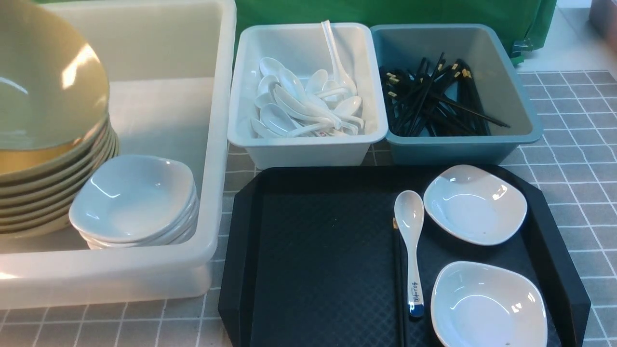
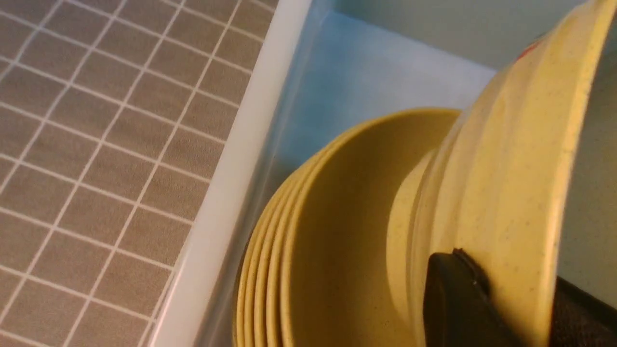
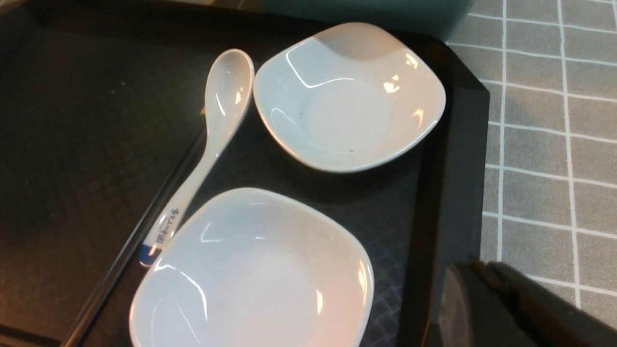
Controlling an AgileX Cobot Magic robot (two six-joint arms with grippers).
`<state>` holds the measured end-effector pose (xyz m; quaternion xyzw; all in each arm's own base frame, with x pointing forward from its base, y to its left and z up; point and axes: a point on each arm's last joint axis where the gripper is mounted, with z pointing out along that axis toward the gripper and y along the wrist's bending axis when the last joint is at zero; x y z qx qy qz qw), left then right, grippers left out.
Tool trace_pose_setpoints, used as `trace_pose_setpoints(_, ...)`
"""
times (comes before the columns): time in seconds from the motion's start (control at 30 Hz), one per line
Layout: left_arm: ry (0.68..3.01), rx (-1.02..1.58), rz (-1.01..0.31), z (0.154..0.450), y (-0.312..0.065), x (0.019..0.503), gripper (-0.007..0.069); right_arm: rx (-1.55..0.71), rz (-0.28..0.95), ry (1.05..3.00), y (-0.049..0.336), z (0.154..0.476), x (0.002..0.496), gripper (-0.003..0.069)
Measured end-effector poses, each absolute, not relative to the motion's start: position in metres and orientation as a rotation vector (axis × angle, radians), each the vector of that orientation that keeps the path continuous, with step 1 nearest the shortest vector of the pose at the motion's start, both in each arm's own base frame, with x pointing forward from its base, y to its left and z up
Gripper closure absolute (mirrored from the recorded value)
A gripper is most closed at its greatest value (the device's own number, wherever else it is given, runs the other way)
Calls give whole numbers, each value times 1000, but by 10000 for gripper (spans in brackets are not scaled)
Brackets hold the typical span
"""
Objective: On grey table put chopsticks spoon bowls plates into blue grey white boxes.
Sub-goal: 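Place the tan bowl onto the bowl stack in the left bin with the left gripper, then reach for and grasp the small white dish on the black tray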
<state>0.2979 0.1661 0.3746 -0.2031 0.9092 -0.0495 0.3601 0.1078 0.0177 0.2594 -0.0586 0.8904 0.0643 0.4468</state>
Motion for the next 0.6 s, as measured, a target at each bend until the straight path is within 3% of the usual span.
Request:
trace_pose_setpoints(0.13,2411,-529,-107,360,173,303,404,-145,159,2205,18,259,108,613)
trace_pose_setpoints(0.17,2430,-523,-85,358,174,302,321,-145,159,2205,18,259,108,613)
trace_pose_setpoints(0.37,2402,-581,-31,377,168,285,97,-143,158,2205,18,257,108,613)
trace_pose_setpoints(0.5,2317,-579,-58,404,152,269,75,-118,176,2209,18,249,108,613)
trace_pose_setpoints(0.6,2226,-467,-126,433,121,255,110,-105,218,2235,21,243,109,613)
